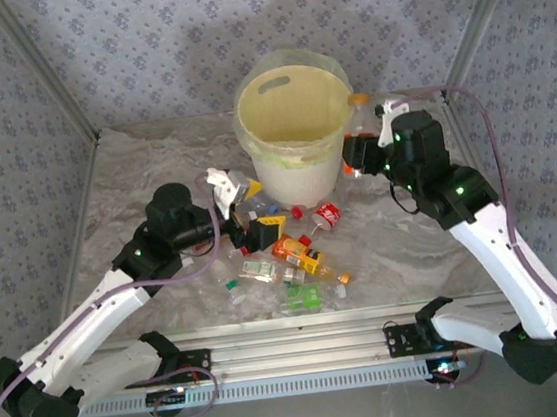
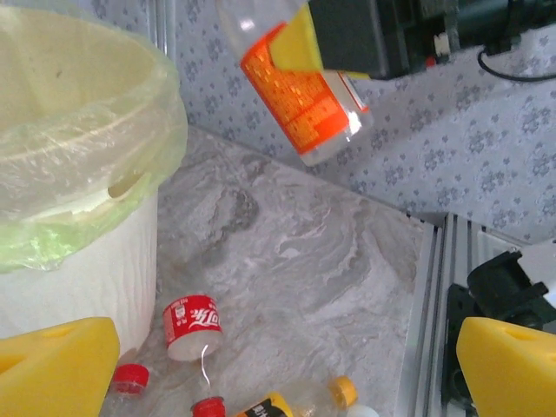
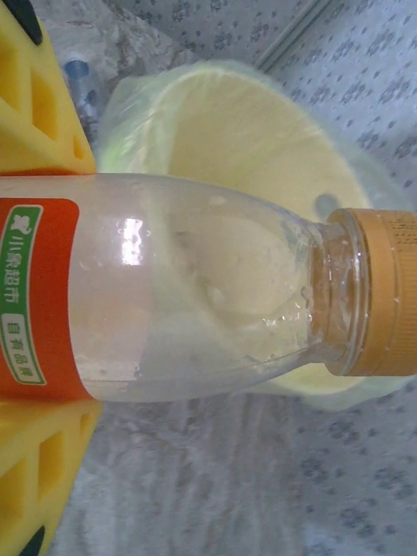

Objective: Put the plastic bottles in the bin

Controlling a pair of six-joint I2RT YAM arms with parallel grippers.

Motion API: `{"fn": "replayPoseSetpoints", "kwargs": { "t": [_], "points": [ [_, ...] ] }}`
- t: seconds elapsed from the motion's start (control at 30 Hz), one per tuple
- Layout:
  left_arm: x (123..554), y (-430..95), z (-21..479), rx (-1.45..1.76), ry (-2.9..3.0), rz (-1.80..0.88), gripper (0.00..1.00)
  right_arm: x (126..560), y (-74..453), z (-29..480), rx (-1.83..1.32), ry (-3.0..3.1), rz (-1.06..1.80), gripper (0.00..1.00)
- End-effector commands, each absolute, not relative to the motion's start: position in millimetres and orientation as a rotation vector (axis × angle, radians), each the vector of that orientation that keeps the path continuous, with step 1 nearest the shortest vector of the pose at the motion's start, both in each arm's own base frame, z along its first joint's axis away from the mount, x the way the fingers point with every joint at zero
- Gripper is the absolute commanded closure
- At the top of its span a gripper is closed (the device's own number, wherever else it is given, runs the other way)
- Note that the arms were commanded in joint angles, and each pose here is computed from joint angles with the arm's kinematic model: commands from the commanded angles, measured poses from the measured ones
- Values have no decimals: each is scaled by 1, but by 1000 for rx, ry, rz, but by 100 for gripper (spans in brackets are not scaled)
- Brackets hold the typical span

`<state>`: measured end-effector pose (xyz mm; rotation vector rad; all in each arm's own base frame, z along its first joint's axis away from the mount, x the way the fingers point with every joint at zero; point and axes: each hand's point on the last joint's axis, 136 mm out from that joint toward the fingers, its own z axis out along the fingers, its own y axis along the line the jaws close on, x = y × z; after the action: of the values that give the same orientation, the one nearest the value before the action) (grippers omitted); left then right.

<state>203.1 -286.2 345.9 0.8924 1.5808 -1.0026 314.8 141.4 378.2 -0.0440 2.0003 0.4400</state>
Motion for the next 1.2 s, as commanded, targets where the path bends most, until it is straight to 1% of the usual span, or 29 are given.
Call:
{"fn": "replayPoseSetpoints", "kwargs": {
  "t": [0.0,0.2,0.33,0.57,0.77,0.97,1.17],
  "points": [
    [199,-280,379,859,1434,-1020,0,330,152,415,-106,1910,416,46],
    [197,-278,378,872,1405,-1005,0,364,185,442,-206,1876,433,46],
    [205,-272,376,836,1419,-958,0,393,208,444,-264,1893,437,46],
    [220,-260,373,775,1445,-858,0,431,240,405,-347,2035,451,46],
    [227,-258,364,770,1480,-813,0,457,249,366,-355,2168,426,45],
    [229,-260,360,778,1503,-807,0,468,246,324,-322,2288,413,44],
    [231,-262,354,788,1525,-807,0,468,243,292,-324,2379,387,40]
  ]
}}
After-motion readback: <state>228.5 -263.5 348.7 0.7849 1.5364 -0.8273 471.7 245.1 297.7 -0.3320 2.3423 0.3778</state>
